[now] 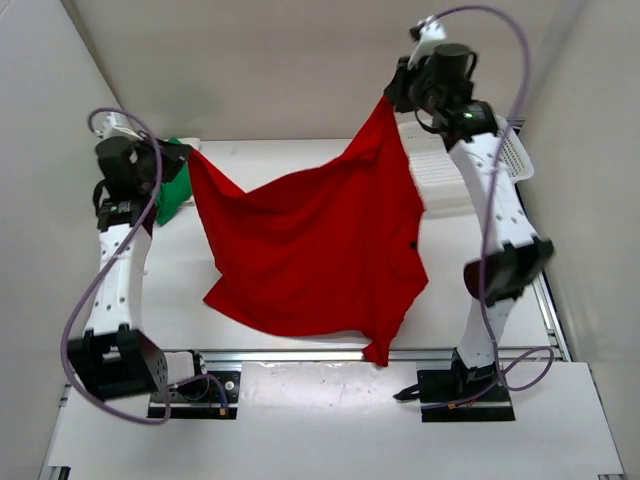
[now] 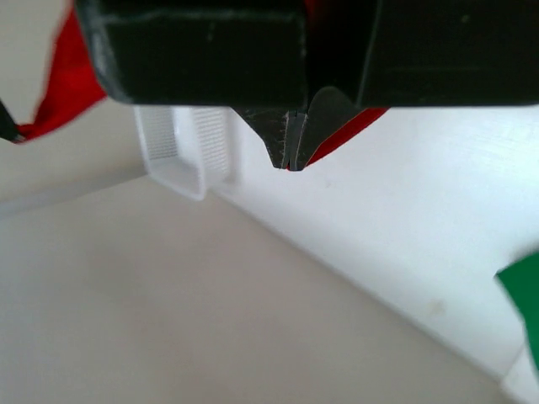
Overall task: Fold and stack the t-shirts
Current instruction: Flatten out the tshirt
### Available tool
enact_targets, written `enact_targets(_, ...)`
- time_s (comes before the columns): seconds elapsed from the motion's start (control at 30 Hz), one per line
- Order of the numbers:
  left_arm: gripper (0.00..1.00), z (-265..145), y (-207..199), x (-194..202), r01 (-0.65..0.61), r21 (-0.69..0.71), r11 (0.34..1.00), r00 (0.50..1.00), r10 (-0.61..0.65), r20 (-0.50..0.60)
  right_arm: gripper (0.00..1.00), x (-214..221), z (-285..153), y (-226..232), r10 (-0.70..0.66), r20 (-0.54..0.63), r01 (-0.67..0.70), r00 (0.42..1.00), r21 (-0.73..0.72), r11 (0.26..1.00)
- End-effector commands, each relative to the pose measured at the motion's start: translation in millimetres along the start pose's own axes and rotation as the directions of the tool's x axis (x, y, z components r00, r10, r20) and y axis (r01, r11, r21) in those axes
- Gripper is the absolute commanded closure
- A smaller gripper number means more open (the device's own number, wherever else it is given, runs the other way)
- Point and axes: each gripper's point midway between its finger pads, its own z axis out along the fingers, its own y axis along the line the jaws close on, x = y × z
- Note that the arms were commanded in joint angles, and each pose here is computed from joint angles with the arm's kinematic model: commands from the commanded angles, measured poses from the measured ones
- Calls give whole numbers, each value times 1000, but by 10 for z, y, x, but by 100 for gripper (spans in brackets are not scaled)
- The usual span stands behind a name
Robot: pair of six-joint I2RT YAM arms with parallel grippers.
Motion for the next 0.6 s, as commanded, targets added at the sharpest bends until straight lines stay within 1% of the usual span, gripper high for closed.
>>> enact_targets(0.0, 100, 290, 271, 141, -37, -86, 996, 999, 38, 4, 99, 327, 388, -98, 64, -81, -72, 995, -107, 992)
enact_targets(0.03, 100, 356, 285, 146, -36, -82, 996, 999, 36, -6, 100, 240, 397, -124, 68, -56, -74, 996, -109, 991)
enact_targets(0.07, 100, 509, 324, 240, -20, -86, 996, 999, 16, -43, 100, 222, 460, -168, 84, -46, -89, 995, -111, 990)
enact_targets(0.1, 100, 626, 321, 203, -8, -77, 997, 999, 4, -54, 100, 234, 548, -199, 93, -38, -97, 995, -114, 989)
enact_targets(0.13, 100, 725, 262, 183, 11, -57, 998, 998, -15, -66, 100, 114, 560, -226, 96, -3, -95, 995, -113, 989)
enact_targets(0.17, 100, 756, 207, 101, 12, -41, 999, 999, -14, -52, 100, -78, 543, -174, 120, 55, -111, 991, -145, 983)
enact_targets(0.2, 100, 799, 113, -32, 17, -31, 999, 999, -18, -35, 100, -271, 511, -244, 157, 112, -138, 981, -157, 978)
enact_targets(0.23, 100, 829, -21, -170, 13, -7, 1000, 1000, -13, -17, 100, -472, 411, -150, 164, 159, -132, 974, -193, 972)
enact_targets(0.27, 100, 832, -49, -264, 14, -2, 1000, 1000, -14, -2, 100, -674, 327, -200, 177, 218, -134, 960, -199, 971)
enact_targets(0.33, 100, 787, -250, -644, 8, 31, 999, 998, -10, 70, 100, -1205, -55, -186, 172, 363, -102, 916, -205, 974)
enact_targets(0.37, 100, 787, -298, -705, 16, 42, 999, 997, -19, 77, 100, -1328, -171, -164, 176, 393, -97, 903, -212, 972)
enact_targets(0.4, 100, 759, -349, -849, 16, 52, 999, 995, -21, 98, 100, -1512, -361, -151, 170, 440, -80, 882, -217, 973)
enact_targets(0.43, 100, 734, -442, -997, 8, 64, 998, 992, -17, 127, 100, -1627, -526, -125, 182, 461, -82, 868, -229, 970)
enact_targets(0.47, 100, 655, -601, -1126, -13, 90, 996, 988, -1, 156, 100, -1654, -592, -142, 173, 465, -70, 868, -231, 970)
enact_targets(0.5, 100, 675, -542, -1170, -5, 75, 997, 987, -7, 159, 100, -1695, -706, -158, 162, 473, -58, 866, -226, 972)
enact_targets(0.57, 100, 643, -540, -1245, -7, 72, 997, 985, -6, 175, 100, -1599, -759, -149, 152, 441, -57, 885, -221, 974)
